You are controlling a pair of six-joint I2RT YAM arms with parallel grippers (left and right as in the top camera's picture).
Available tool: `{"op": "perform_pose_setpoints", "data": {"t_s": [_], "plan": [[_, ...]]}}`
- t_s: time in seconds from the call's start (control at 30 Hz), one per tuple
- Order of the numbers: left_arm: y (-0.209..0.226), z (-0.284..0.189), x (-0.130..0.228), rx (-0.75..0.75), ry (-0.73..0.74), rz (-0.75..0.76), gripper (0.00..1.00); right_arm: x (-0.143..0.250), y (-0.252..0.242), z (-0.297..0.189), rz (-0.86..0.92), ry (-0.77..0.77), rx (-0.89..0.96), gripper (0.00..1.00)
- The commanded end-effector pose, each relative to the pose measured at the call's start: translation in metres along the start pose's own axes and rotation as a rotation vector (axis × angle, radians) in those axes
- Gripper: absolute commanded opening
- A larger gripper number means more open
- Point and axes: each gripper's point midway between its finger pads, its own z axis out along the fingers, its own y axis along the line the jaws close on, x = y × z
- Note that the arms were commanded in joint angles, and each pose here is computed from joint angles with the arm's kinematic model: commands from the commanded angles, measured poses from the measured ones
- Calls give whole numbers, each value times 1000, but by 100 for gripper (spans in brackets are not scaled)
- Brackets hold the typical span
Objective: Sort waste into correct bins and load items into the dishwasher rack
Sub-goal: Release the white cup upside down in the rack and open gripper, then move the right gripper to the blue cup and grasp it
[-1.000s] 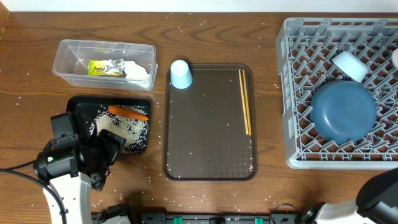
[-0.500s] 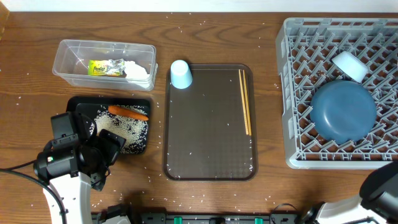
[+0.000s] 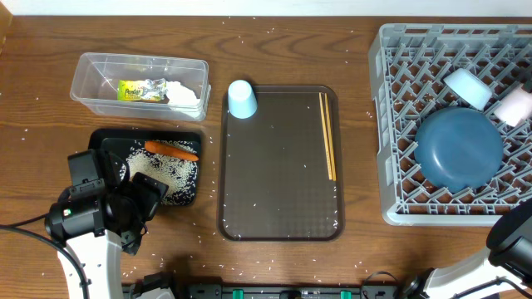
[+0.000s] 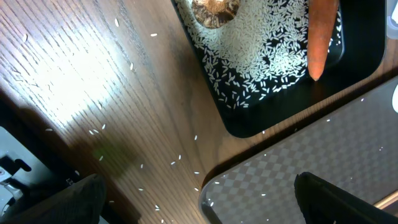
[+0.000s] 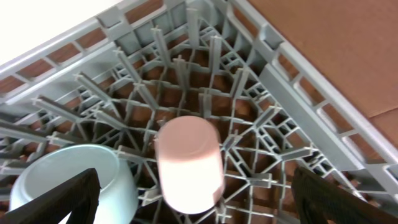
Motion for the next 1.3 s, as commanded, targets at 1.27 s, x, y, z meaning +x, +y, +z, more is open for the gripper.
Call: {"op": "perform_pose_setpoints", "data": {"t_s": [1.27], "plan": [[2,-2,-2,-8,-12,1,98,321,561,-169,-798,83,-1013,98]]}}
